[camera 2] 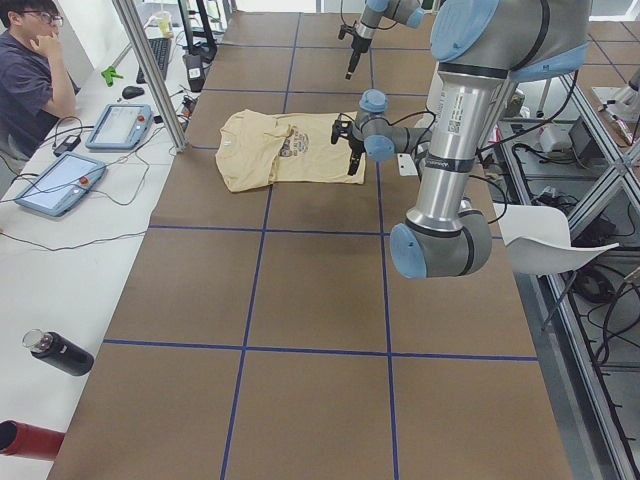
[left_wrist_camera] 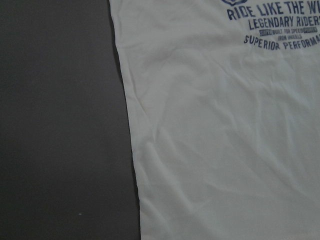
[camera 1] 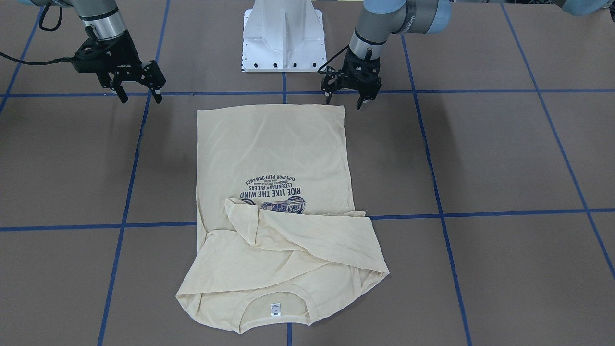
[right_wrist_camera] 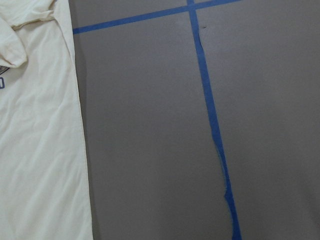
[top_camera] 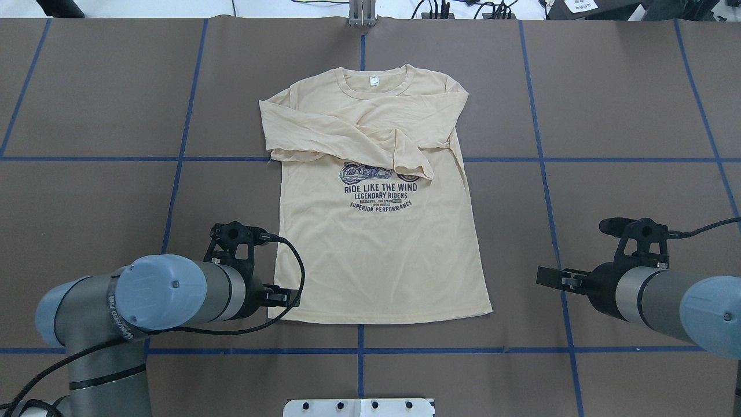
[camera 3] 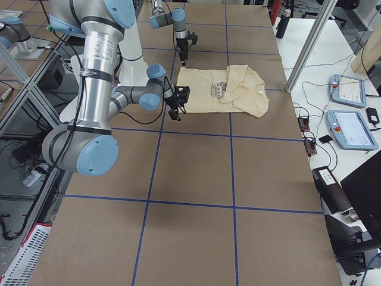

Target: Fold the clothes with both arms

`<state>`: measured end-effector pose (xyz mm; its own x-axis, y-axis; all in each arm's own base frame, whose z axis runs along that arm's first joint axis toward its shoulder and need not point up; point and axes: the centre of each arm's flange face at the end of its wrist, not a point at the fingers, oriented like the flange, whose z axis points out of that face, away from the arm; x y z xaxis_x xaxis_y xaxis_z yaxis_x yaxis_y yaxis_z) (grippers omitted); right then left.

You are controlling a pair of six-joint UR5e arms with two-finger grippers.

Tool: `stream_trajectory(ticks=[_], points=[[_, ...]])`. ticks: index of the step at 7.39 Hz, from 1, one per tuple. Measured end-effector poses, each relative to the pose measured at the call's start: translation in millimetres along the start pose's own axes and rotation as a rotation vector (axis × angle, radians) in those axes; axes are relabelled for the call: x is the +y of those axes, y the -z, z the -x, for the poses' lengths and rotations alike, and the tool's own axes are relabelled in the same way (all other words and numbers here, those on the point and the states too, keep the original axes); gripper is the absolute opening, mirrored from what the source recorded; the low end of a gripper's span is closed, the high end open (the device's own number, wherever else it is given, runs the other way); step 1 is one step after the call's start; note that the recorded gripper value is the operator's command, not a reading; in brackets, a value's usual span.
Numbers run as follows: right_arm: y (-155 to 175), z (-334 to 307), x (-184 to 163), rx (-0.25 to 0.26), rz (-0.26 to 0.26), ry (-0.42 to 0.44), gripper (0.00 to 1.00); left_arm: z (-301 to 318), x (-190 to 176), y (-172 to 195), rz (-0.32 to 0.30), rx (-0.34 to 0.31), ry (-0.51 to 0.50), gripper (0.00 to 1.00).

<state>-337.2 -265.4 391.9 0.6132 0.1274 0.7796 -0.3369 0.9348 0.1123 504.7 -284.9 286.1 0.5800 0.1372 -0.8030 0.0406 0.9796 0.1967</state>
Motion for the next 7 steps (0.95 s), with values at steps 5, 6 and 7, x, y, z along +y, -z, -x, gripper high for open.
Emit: stream_trajectory(ticks=[5,6,7], points=[[-12.1,14.7,5.4,-0.012,-0.011,0.009,1.00,4.1,6.4,-22.3,0.021,-0.032,0.024,0.50],[-12.4,14.7,5.5,-0.011,-0.011,0.009,1.00,4.7,7.6,-23.7,0.023,-0.035,0.053,0.50],[-12.6,14.5,5.7,-0.011,-0.011,0.009,1.00,5.5,9.3,-25.0,0.025,-0.038,0.088,0.50]])
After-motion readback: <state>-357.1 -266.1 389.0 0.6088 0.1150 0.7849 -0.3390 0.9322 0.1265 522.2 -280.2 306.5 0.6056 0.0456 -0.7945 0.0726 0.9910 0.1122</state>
